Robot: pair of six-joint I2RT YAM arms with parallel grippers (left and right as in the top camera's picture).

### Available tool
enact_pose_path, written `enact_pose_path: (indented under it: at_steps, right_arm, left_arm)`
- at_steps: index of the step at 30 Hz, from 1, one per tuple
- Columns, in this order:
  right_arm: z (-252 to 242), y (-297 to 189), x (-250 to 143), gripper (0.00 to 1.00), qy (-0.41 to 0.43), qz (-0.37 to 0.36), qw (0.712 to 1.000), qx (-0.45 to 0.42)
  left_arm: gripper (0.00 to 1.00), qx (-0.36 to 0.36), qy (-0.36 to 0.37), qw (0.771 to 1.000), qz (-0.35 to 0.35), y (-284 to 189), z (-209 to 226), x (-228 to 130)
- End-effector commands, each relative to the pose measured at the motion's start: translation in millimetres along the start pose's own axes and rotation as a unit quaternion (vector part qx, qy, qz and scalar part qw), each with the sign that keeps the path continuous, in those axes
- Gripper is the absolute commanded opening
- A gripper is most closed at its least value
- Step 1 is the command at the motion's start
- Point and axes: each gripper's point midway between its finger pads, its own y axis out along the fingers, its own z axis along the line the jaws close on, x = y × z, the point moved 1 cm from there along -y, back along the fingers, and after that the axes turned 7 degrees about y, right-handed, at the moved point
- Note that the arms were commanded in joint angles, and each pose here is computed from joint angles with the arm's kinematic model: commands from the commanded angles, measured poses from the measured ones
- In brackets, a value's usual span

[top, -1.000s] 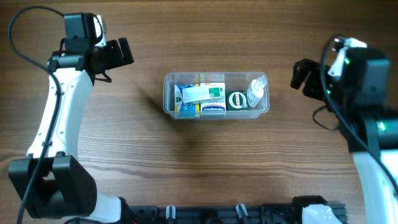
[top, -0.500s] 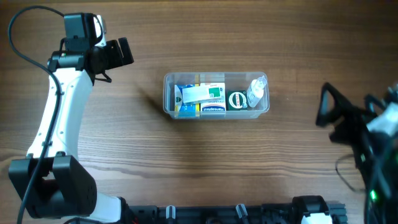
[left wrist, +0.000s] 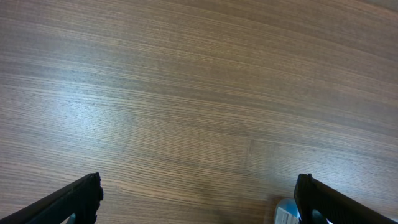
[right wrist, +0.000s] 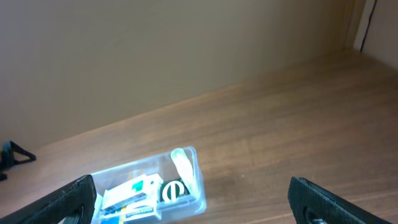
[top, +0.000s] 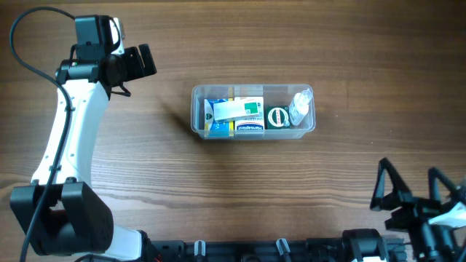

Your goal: Pack container

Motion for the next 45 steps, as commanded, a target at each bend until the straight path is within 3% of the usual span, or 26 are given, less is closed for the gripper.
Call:
enact_pose_path:
  at_steps: [1, 12, 22, 30, 45]
  right_arm:
    - [-14, 7, -24, 1.0, 0.006, -0.004, 1.0, -0.006]
    - [-23, 67, -62, 1.0, 0.054, -0.071, 0.995, 0.048]
    - [-20, 108, -66, 1.0, 0.065, -0.153, 0.981, 0.103]
    - [-20, 122, -76, 1.0, 0.032, -0.191, 0.973, 0.128]
    - [-19, 130, -93, 1.0, -0.069, -0.18, 0.973, 0.125]
  left_arm:
    - [1.0, 0.003, -0.007, 1.0, -0.007, -4, 2, 3]
    - [1.0, 0.003, -0.007, 1.0, -0.007, -4, 2, 3]
    - [1.0, 0.003, -0.007, 1.0, -0.007, -4, 2, 3]
    - [1.0, 0.003, -0.007, 1.0, -0.007, -4, 2, 3]
    - [1.0, 0.003, -0.007, 1.0, -0.007, -4, 2, 3]
